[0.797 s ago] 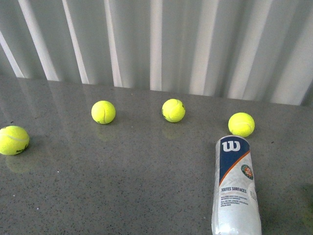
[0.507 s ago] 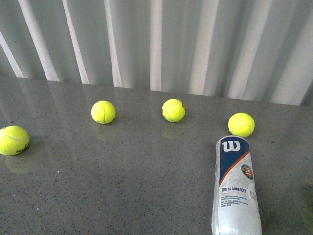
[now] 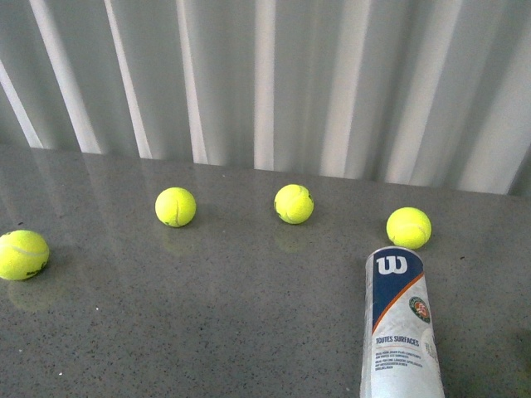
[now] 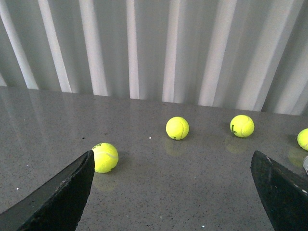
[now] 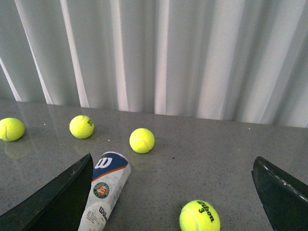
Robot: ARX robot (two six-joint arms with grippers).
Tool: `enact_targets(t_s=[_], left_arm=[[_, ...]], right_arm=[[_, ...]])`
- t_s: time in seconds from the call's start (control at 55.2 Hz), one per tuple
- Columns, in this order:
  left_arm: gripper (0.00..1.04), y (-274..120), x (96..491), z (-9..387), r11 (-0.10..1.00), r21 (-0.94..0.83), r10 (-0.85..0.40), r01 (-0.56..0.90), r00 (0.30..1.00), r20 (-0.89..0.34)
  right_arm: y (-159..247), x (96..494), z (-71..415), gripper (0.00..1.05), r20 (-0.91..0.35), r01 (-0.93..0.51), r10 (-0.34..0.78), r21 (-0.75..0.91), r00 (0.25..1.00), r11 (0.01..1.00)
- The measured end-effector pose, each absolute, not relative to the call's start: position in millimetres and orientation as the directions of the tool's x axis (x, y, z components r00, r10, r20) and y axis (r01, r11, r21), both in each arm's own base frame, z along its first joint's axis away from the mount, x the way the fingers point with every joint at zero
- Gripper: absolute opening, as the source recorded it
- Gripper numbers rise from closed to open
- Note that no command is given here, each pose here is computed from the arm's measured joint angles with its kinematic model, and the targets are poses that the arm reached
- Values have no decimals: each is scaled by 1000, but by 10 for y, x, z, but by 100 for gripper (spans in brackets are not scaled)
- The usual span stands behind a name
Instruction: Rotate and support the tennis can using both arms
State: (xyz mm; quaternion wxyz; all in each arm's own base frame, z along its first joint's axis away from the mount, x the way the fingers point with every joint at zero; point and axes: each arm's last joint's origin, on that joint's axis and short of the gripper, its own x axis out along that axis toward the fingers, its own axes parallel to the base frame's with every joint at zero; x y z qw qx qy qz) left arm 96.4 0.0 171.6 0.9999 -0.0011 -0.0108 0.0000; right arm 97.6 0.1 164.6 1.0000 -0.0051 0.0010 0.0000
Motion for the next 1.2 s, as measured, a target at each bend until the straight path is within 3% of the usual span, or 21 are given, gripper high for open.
enact_targets(t_s=[0.217,0.326,0.38,0.453,0.58,0.706,0.906,1.032,1.195], left_arm=[[98,0,964,1716,1000,-2,0,0,1000,22],[98,0,964,1715,1000,-2,-2,2,1000,21],[98,0,963,1716,1000,-2,-1,1,1000,22],[98,0,964,1716,1000,-2,0,0,1000,22],[98,0,963,1716,1000,-2,0,0,1000,22],[98,0,963,1716,1000,-2,0,0,1000,22],[98,0,963,1716,1000,-2,0,0,1000,22],[98,0,963,1716,1000,-2,0,0,1000,22],[98,0,963,1716,1000,-2,0,0,1000,22]], right_arm=[[2,977,1644,97,-6,-4,4,-16,1000,1000],[-32,1042,1750,97,-288,-198,133,-210,949,957],[-96,1179,1909,97,-307,-198,101,-303,946,932],[-271,1539,2258,97,-248,-50,-43,-357,968,933],[-411,2026,2355,97,-321,99,-168,-220,932,971],[-400,2413,2146,97,-497,165,-175,-66,850,984],[156,3075,1723,97,-720,177,8,181,694,967],[512,3374,1466,97,-787,166,139,293,602,942],[776,3610,1201,97,-848,174,206,326,487,929]])
